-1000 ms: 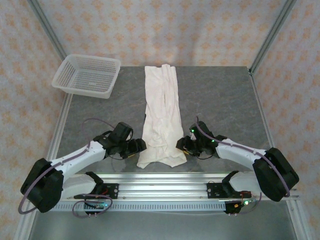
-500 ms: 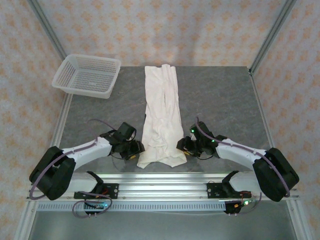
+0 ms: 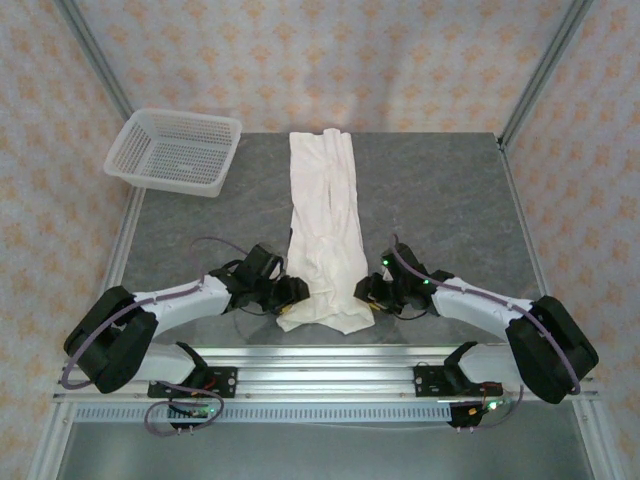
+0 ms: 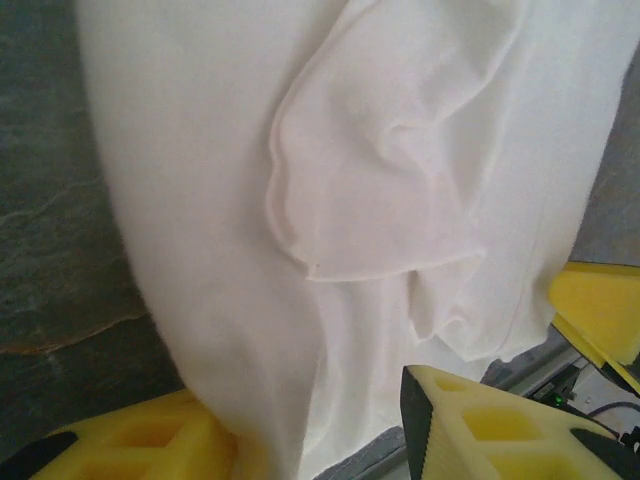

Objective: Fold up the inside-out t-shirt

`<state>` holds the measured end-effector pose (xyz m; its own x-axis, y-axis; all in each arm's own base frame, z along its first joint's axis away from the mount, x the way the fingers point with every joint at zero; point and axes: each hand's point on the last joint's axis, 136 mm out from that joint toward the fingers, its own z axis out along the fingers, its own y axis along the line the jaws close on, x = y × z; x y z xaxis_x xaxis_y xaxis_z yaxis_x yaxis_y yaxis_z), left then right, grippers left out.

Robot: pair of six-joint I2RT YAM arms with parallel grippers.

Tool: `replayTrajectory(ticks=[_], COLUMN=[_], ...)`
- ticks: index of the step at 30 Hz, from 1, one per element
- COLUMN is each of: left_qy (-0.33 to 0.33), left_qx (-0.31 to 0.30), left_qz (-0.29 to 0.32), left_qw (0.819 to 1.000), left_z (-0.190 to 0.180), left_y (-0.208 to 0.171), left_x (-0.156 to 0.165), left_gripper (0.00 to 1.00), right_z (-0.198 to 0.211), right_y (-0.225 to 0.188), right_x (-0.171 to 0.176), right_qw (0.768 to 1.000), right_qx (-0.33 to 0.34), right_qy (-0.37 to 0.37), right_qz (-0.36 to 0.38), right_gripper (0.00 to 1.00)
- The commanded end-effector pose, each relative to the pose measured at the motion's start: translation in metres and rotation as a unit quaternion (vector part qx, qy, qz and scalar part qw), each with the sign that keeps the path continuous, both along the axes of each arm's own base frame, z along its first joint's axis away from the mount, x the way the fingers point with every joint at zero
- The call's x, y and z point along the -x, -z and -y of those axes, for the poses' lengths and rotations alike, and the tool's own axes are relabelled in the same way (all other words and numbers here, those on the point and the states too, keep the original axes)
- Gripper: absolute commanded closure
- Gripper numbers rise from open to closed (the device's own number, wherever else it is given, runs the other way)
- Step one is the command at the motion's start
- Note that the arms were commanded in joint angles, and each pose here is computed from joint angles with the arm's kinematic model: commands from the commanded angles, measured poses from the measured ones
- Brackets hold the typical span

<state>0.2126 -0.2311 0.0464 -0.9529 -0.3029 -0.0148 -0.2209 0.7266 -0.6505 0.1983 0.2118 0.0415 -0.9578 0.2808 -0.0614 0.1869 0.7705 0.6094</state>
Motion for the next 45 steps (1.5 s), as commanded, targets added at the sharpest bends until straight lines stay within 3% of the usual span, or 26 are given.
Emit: replayTrajectory(ticks=[1, 3, 7, 11, 16, 19, 34, 38, 40, 42, 45], left_qy=[-0.001, -0.01, -0.022, -0.043, -0.12, -0.135, -0.087, -0.095, -0.097, -0.095, -0.083], left_qx=[0.007, -0.017, -0.023, -0.033, -0.033, -0.011, -0.059, -0.059, -0.061, -0.065, -0.056], left_qz=[0.017, 0.013, 0.016, 0.022, 0.046, 0.062, 0.004, 0.001, 0.003, 0.011, 0.025], left_qw=[1.0, 1.0, 0.999, 0.998, 0.991, 0.989, 0.994, 0.994, 0.993, 0.993, 0.995], left_z=[0.005, -0.003, -0.005, -0.003, -0.01, -0.006, -0.008, -0.008, -0.01, -0.013, -0.015], left_y=[-0.007, -0.002, 0.002, 0.004, -0.001, -0.009, 0.028, 0.029, 0.027, 0.021, 0.008], left_x=[-0.007, -0.007, -0.011, -0.025, -0.049, -0.058, -0.035, -0.036, -0.036, -0.034, -0.029], left_gripper=[0.46, 0.38, 0.34, 0.34, 0.36, 0.4, 0.63, 0.87, 1.0, 1.0, 1.0], right_z=[0.004, 0.008, 0.01, -0.001, -0.004, -0.003, -0.002, -0.003, -0.004, -0.003, 0.008], right_y=[-0.001, 0.0, -0.001, 0.0, -0.002, -0.002, 0.0, -0.004, -0.007, -0.008, -0.002], right_x=[-0.001, -0.002, -0.006, -0.008, -0.009, -0.008, -0.008, -0.01, -0.011, -0.011, -0.005], right_qw=[1.0, 1.0, 0.999, 1.0, 1.0, 1.0, 1.0, 0.999, 0.999, 0.999, 0.999], right_qx=[0.012, 0.019, 0.02, -0.006, -0.012, -0.01, -0.008, -0.015, -0.02, -0.021, -0.002], right_qy=[0.01, 0.019, 0.031, 0.023, 0.021, 0.021, 0.025, 0.027, 0.027, 0.029, 0.039], right_qz=[0.006, 0.008, 0.019, 0.012, 0.012, 0.014, 0.009, 0.018, 0.024, 0.029, 0.025], right_gripper=[0.53, 0.47, 0.44, 0.5, 0.59, 0.6, 0.62, 0.72, 0.83, 0.93, 0.98])
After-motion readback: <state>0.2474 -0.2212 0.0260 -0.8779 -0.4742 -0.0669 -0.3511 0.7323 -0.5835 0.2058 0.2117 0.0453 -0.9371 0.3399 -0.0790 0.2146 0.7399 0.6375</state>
